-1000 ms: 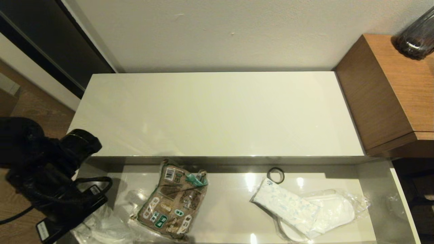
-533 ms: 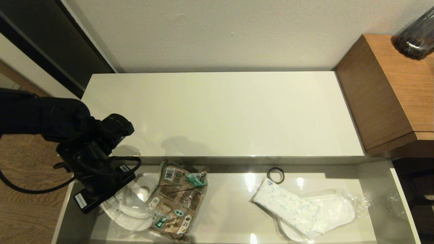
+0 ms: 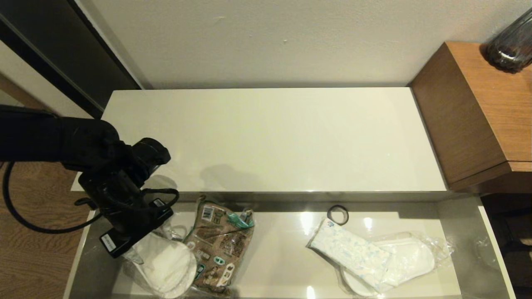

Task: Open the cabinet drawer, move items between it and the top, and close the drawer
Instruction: Put the disposable slippers in the drawer, then close the drawer

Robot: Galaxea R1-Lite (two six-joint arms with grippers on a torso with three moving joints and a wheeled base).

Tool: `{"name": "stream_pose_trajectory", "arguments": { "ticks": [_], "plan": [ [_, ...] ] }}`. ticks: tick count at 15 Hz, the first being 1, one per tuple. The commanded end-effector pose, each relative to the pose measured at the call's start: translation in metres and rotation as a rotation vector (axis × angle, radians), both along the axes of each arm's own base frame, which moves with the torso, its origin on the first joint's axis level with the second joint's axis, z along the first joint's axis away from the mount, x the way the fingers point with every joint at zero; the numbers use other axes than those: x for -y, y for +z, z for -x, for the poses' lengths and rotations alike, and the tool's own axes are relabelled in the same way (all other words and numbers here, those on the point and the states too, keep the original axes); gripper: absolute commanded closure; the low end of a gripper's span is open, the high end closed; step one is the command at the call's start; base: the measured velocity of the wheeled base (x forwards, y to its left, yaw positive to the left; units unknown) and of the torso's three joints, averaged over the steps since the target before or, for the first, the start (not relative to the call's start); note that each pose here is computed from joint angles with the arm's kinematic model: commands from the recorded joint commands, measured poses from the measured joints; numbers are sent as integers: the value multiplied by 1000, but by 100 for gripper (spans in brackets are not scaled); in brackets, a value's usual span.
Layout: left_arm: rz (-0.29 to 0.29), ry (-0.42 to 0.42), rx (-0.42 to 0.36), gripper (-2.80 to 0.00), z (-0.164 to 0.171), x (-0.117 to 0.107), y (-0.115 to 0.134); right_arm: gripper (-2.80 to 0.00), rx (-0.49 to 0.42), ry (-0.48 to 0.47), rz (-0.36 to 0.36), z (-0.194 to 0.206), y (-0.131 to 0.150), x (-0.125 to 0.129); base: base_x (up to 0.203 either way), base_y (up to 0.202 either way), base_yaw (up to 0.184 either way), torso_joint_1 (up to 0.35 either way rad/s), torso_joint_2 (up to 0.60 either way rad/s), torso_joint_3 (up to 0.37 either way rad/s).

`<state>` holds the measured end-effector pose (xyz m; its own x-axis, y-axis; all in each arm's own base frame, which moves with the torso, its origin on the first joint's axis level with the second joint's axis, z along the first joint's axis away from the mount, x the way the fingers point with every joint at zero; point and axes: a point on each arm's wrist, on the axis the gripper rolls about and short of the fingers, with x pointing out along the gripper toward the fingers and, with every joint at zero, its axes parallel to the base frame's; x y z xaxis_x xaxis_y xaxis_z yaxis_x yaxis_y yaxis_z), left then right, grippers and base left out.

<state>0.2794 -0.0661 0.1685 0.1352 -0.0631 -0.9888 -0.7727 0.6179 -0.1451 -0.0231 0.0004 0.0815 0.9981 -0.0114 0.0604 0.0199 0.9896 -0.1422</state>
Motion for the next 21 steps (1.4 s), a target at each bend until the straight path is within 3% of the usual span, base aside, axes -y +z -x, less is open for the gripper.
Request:
{"name": "stream_pose_trajectory", "arguments": {
  "ticks": [1, 3, 4, 7, 11, 12, 15, 18, 21],
  "plan": [
    [53, -4, 66, -280, 16, -3, 23, 0, 1, 1, 1, 0, 0, 0, 0, 0, 0, 0, 0, 0],
    [136, -42, 142, -280, 46, -8, 50, 0, 1, 1, 1, 0, 0, 0, 0, 0, 0, 0, 0, 0],
    [159, -89, 175, 0, 65, -12, 60, 0, 1, 1, 1, 0, 0, 0, 0, 0, 0, 0, 0, 0],
    [178, -262, 199, 0, 107, -21, 60, 0, 1, 1, 1, 0, 0, 0, 0, 0, 0, 0, 0, 0],
    [72, -574, 301, 0, 169, -42, 41, 0, 1, 1, 1, 0, 0, 0, 0, 0, 0, 0, 0, 0],
    [56, -617, 319, 0, 174, -43, 36, 0, 1, 1, 1, 0, 0, 0, 0, 0, 0, 0, 0, 0],
    [39, -696, 304, 0, 183, -45, -5, 0, 1, 1, 1, 0, 0, 0, 0, 0, 0, 0, 0, 0],
    [11, -755, 390, 0, 186, -45, -30, 0, 1, 1, 1, 0, 0, 0, 0, 0, 0, 0, 0, 0],
    [1, -764, 427, 0, 173, -43, -54, 0, 1, 1, 1, 0, 0, 0, 0, 0, 0, 0, 0, 0]
  ]
}}
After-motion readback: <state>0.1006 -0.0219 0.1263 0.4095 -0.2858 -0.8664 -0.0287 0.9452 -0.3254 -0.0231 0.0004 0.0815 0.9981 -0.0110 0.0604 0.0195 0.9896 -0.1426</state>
